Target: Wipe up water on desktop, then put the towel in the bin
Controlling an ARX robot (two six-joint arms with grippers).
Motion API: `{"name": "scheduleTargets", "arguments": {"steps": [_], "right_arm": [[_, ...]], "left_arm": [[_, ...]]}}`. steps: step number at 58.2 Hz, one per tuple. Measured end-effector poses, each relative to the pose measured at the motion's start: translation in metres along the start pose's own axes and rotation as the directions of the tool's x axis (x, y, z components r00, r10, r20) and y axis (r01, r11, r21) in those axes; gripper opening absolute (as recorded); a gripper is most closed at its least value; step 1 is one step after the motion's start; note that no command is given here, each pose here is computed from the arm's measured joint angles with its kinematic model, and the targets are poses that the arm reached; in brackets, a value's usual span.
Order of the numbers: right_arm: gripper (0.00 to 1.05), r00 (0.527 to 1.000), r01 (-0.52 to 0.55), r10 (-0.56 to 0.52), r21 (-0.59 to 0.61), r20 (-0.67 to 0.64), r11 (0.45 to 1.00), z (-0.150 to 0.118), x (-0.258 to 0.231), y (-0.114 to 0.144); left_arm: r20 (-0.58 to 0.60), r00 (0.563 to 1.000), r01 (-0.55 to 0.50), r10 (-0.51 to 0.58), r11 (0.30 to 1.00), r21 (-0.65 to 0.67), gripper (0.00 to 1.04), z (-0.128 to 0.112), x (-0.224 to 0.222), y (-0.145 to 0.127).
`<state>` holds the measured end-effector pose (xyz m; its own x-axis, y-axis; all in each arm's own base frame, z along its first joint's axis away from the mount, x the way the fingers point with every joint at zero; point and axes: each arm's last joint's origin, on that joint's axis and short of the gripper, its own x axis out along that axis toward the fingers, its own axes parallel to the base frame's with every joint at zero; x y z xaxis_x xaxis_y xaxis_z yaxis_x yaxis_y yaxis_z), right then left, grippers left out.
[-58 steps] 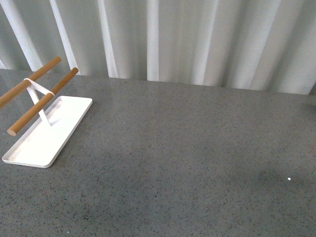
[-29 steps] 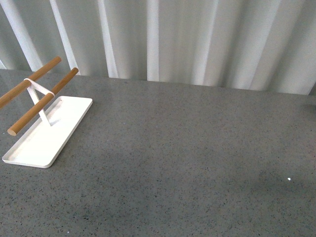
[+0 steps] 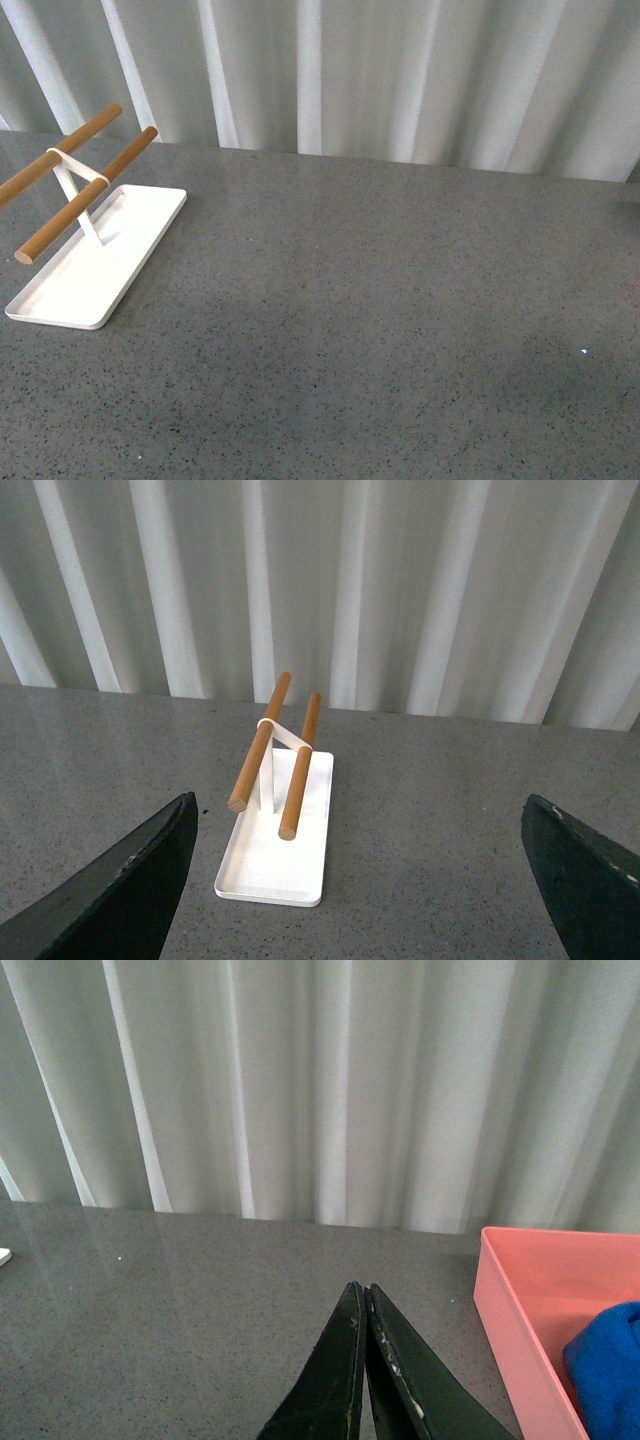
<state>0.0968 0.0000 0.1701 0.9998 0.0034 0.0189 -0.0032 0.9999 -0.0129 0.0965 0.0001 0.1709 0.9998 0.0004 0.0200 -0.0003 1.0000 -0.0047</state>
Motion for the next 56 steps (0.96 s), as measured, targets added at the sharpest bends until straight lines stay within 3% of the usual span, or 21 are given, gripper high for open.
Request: {"name": "scheduleTargets", "arguments": {"steps": [9, 40, 56], "right_arm": [[0.07, 1.0, 0.0, 0.0, 0.0, -0.003, 1.0, -0.0003, 0.0, 0.0], [0.99, 1.0, 0.0, 0.0, 0.0, -0.002, 1.0, -0.0002, -0.0001, 0.0], [0.98, 1.0, 0.0, 0.0, 0.002, -0.002, 1.0, -0.0002, -0.0001, 0.0]], "left_arm": [[0.0, 1.0, 0.0, 0.0, 1.0, 0.0, 0.98, 0.0, 0.0, 0.0], [0.001, 1.0, 0.0, 0.0, 1.0, 0.0, 0.98, 0.0001, -0.0001, 0.0], [0.001, 1.0, 0.0, 0.0, 1.0, 0.0, 0.98, 0.0001, -0.0001, 0.0]]}}
